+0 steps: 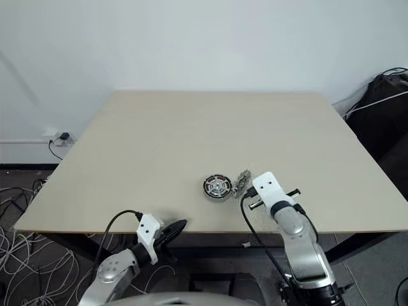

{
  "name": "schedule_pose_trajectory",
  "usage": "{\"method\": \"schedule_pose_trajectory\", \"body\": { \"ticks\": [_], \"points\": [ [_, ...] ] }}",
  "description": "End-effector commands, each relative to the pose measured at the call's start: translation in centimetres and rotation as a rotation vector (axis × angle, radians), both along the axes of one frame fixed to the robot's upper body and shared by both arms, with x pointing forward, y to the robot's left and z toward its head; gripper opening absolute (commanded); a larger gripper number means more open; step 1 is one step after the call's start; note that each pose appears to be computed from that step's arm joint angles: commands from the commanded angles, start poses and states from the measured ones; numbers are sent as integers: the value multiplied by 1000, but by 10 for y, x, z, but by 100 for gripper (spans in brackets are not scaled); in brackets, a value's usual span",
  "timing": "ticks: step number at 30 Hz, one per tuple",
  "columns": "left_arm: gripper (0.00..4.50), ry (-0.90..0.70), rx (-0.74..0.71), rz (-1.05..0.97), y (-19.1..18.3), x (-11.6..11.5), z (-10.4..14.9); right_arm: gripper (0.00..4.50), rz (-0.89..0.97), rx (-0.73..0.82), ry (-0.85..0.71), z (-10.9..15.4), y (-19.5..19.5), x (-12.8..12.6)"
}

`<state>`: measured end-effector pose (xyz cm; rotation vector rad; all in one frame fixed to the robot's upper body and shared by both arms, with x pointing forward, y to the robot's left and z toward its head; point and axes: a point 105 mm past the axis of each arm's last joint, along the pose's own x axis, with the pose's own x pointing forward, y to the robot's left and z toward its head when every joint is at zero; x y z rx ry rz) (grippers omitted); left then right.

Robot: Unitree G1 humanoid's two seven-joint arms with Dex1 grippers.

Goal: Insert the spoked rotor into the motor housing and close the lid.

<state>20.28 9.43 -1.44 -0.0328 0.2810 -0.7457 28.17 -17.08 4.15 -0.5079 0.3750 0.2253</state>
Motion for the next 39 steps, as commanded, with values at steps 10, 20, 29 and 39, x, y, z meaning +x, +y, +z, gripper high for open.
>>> {"method": "schedule_pose_trajectory", "body": {
  "ticks": [10, 20, 29, 39],
  "points": [
    [0, -31, -11, 11, 1, 4, 9, 2, 112, 152, -31, 17, 37, 12],
    [0, -30, -13, 8, -1, 4, 9, 2, 212, 292, -36, 25, 73, 20],
    [0, -32, -10, 12, 0, 4, 9, 2, 233, 298, 41, -5, 90, 26],
    [0, -48, -9, 4, 1, 6, 15, 2, 223, 321, 87, -30, 100, 30]
  ]
}}
